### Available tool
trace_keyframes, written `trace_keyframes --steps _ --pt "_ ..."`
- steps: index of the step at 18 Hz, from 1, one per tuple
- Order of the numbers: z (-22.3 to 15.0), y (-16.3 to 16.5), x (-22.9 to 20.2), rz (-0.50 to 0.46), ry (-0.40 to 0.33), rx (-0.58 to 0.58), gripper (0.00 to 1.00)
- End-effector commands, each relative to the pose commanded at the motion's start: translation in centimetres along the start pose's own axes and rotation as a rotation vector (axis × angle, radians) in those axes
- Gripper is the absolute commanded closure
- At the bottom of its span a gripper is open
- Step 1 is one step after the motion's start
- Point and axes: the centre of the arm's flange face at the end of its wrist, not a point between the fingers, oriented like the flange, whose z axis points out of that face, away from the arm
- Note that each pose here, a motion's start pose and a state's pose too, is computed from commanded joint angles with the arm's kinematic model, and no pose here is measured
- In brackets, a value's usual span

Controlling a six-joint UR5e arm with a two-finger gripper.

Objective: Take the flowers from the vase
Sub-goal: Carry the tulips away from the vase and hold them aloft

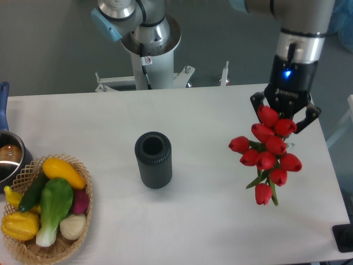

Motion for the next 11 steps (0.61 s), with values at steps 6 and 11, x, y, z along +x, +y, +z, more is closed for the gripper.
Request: trace_keyframes --steps 6,11 --pt "2.0 -0.4 -0.4 0.027 0.006 -0.132 0.85" --pt "3.3 -0.4 1.0 0.04 0.034 -0.195 0.88"
